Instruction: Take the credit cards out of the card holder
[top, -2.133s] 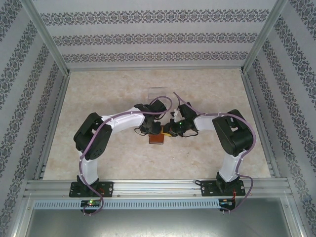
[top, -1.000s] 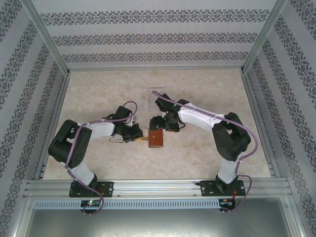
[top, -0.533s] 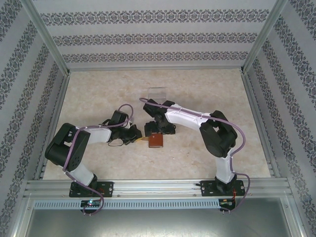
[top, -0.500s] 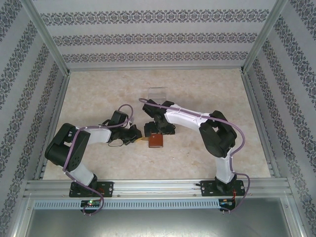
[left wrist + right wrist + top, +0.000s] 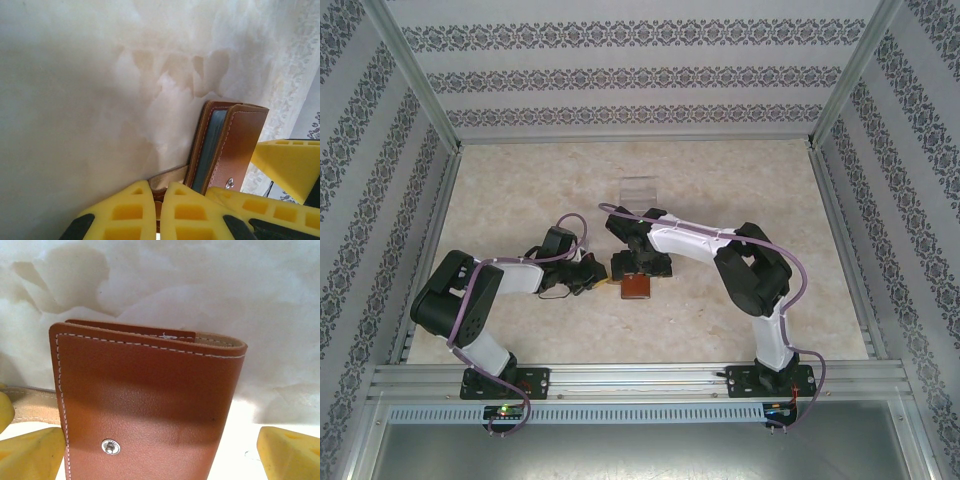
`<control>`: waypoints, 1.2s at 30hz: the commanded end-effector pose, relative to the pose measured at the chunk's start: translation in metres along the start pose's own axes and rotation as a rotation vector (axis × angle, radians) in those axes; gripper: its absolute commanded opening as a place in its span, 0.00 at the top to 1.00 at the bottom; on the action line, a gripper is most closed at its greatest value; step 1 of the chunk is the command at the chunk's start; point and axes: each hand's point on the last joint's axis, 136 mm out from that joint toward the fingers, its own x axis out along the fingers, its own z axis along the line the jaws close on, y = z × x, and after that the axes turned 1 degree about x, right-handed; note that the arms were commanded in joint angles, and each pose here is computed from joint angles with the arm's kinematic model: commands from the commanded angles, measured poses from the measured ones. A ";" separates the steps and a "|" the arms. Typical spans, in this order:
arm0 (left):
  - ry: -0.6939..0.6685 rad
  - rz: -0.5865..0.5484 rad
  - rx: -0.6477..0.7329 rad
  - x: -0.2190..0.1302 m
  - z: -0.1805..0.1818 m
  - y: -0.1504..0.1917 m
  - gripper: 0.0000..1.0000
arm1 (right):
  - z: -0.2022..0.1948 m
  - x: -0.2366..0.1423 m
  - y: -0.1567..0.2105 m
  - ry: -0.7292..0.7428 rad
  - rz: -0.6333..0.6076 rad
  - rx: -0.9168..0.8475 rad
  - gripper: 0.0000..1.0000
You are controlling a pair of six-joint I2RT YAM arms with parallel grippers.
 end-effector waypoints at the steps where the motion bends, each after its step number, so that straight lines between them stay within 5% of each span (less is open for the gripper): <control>1: -0.020 0.029 -0.026 0.008 0.013 0.009 1.00 | 0.003 0.005 0.002 -0.006 0.004 0.020 0.02; 36: -0.055 0.026 -0.022 0.008 0.019 0.007 1.00 | -0.009 -0.026 -0.004 0.031 -0.065 0.011 0.12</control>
